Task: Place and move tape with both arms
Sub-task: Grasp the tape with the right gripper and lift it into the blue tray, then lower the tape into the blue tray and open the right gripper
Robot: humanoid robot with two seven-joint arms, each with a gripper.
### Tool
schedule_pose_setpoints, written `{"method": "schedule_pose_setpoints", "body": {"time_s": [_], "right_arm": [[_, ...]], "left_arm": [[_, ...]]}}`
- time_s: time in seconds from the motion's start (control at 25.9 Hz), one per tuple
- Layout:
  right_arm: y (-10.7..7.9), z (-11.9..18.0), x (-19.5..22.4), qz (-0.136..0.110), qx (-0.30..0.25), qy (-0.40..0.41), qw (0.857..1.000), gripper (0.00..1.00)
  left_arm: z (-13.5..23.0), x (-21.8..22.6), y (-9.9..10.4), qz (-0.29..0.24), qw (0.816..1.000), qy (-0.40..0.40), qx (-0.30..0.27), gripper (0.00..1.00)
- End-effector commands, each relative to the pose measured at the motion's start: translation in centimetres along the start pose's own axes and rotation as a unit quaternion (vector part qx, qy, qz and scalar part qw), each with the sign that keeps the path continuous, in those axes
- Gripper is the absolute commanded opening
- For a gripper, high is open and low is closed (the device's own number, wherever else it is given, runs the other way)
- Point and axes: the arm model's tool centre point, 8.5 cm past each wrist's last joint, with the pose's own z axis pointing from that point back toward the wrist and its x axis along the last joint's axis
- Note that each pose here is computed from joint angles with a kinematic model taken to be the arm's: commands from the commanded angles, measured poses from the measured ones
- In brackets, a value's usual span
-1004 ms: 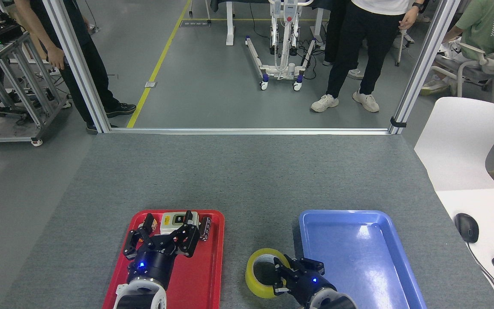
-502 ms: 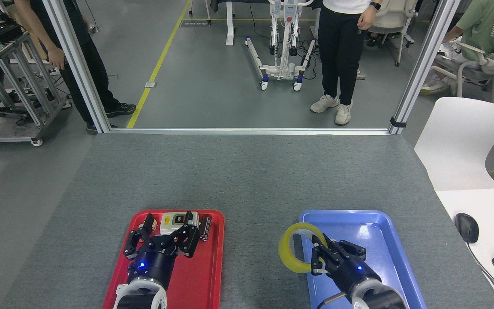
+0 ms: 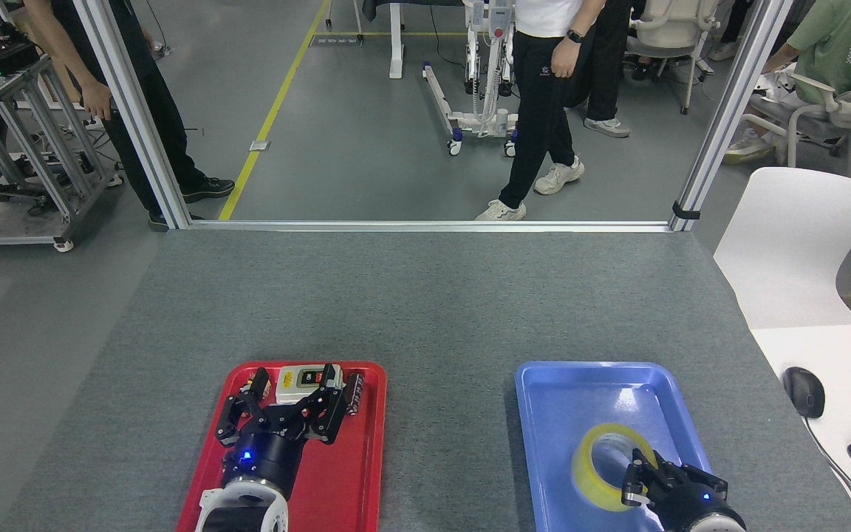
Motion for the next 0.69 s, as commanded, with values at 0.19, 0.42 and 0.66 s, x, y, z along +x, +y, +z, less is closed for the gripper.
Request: {"method": "schedule_pose_setpoints", "body": {"time_s": [0.19, 0.42, 0.66], "right_arm": [[0.9, -1.3, -2.1, -0.014, 0.026, 0.04, 0.999, 0.0], [-0.2, -1.3, -2.0, -0.013, -0.019, 0.038, 0.999, 1.0], [-2.3, -0.8, -1.5, -0.001, -0.118, 0.021, 0.993, 1.0]], "left_arm": [[0.0, 0.0, 0.0, 0.0, 1.0, 0.0, -0.001, 0.99], [0.0, 0.0, -0.1, 0.0, 1.0, 0.0, -0.002, 0.99], [0.1, -0.2, -0.1, -0.002, 1.0, 0.001, -0.001, 0.99]]}}
